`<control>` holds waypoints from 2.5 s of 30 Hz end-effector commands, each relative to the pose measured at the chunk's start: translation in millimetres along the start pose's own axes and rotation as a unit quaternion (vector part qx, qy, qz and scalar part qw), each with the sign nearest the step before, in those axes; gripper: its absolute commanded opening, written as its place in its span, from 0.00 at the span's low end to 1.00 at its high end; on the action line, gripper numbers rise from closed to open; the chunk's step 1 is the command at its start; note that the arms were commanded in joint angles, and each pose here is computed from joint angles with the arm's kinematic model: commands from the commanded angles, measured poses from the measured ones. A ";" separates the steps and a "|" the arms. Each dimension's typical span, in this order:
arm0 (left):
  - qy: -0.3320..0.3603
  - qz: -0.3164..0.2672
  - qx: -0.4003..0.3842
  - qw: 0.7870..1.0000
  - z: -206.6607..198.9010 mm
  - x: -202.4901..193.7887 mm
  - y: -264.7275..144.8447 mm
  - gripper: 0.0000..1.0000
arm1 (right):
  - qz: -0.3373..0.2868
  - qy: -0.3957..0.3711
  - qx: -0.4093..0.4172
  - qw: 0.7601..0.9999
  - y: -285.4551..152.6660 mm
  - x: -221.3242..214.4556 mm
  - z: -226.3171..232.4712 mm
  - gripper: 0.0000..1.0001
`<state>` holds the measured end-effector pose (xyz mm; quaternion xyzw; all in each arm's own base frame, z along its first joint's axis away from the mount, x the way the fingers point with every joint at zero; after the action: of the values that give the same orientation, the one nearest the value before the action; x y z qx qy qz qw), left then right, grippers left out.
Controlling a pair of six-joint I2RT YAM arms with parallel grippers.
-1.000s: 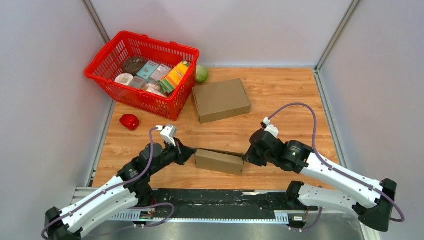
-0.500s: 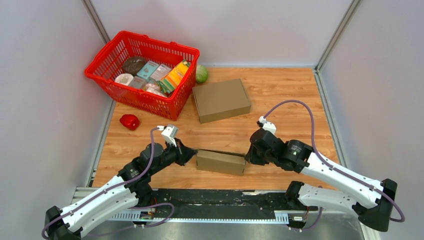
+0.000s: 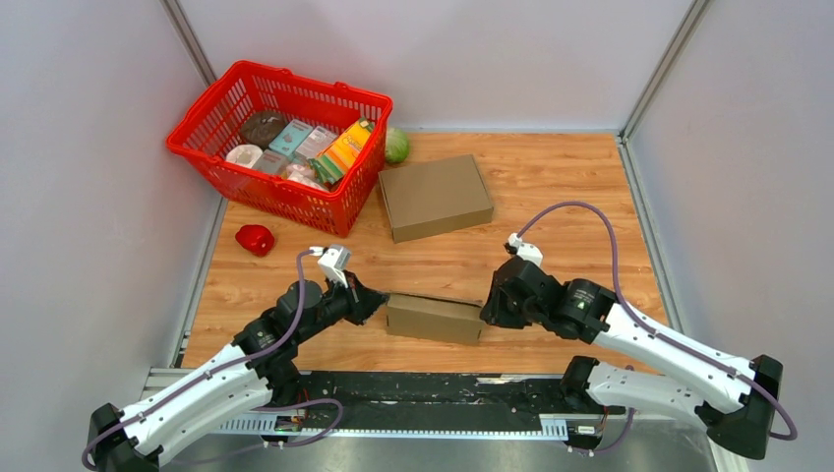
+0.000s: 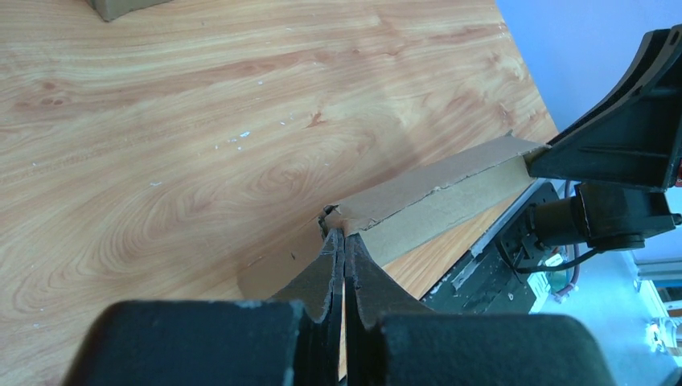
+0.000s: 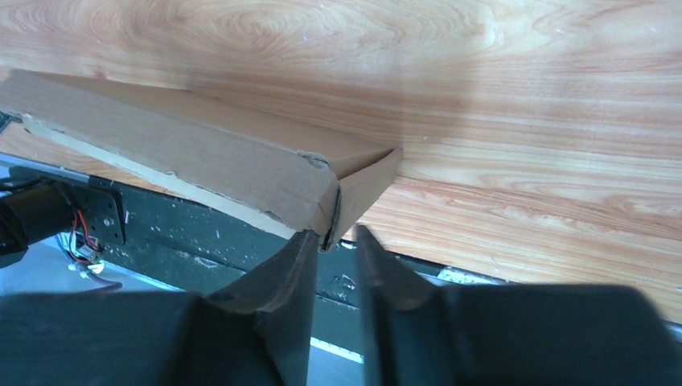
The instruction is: Fold the paper box
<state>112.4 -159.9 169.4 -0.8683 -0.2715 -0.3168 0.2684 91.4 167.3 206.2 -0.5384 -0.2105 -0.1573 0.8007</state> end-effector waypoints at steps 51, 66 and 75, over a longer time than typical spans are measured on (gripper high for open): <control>0.004 0.032 0.058 0.998 6.8 -9.4 0.8 0.00 | 0.035 0.494 0.177 0.851 27.6 20.7 19.9 0.77; -0.002 0.030 0.022 0.999 -8.6 -6.2 -2.9 0.27 | 0.039 0.505 0.159 0.847 39.6 6.7 8.1 0.65; -0.030 0.029 -0.040 0.998 -26.6 -1.4 -8.5 0.36 | 0.043 0.509 0.148 0.847 47.0 -1.2 2.5 0.63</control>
<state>101.4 -165.8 178.6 -0.8786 -0.2598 -0.2997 0.2660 114.7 191.6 184.3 -0.2423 0.2151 -0.3329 0.8856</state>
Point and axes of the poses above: each gripper's point midway between its finger pads, its own y axis out along the fingers, its own z axis along the line the jaws close on, x = y × z, the point moved 8 cm from there along -y, back along the fingers, and after that the axes turned 7 degrees about -y, right-handed, at the moved point
